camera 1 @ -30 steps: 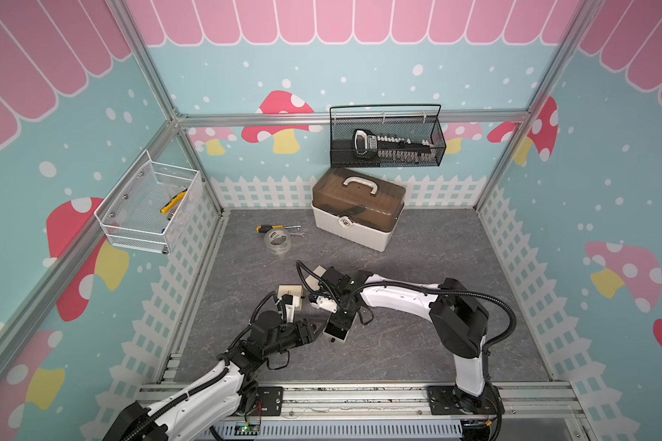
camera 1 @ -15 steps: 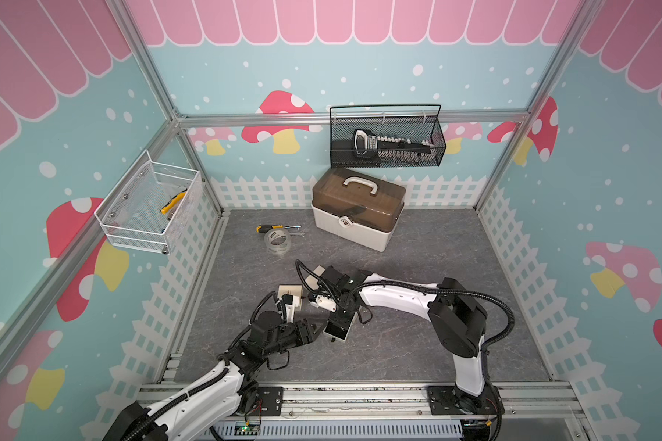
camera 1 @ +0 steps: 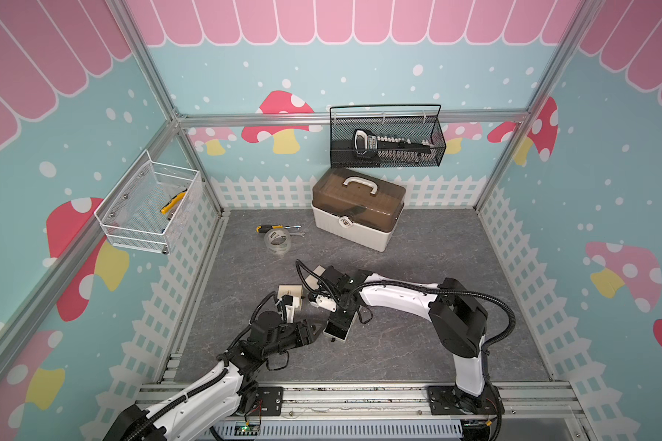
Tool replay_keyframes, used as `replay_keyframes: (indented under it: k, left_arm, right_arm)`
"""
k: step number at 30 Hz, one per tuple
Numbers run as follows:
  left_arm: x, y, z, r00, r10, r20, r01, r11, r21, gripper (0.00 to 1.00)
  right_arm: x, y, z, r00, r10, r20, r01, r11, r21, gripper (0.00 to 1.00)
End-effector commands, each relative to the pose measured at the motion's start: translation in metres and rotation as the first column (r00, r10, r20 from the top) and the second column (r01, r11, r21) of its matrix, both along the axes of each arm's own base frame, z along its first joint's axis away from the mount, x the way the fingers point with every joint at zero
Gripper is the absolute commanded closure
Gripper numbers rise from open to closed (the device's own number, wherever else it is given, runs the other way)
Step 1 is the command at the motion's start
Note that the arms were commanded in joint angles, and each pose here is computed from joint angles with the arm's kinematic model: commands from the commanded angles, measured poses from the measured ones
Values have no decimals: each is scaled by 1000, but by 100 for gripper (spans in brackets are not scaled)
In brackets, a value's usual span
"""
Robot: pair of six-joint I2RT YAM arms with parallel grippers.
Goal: Place the earrings into the drawer-style jewelry box
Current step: Pick up the earring from the inner lining.
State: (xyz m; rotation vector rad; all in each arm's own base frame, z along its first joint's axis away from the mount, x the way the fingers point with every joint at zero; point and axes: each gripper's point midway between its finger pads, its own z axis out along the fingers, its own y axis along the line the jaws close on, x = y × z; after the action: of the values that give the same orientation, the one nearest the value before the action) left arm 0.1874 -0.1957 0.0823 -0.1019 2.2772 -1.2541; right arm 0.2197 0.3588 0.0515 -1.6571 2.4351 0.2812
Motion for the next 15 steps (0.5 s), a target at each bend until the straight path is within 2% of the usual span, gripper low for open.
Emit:
replay_keyframes:
  k: [1,8,15]
  left_arm:
    - [4,1,11,999,-2,32,1,1000,19,35]
    - [-16,-3,0,997,-83,-8,84,994,66,37]
    - [-26,-24,-6,988,-156,-8,156,986,64,40]
  right_arm:
    - [-4,8,33,1000,6,29,-9,995,102,100]
    - [15,1,57,988,-127,83,104,966,236,100]
    - [45,-21,93,930,-311,195,221,898,380,100]
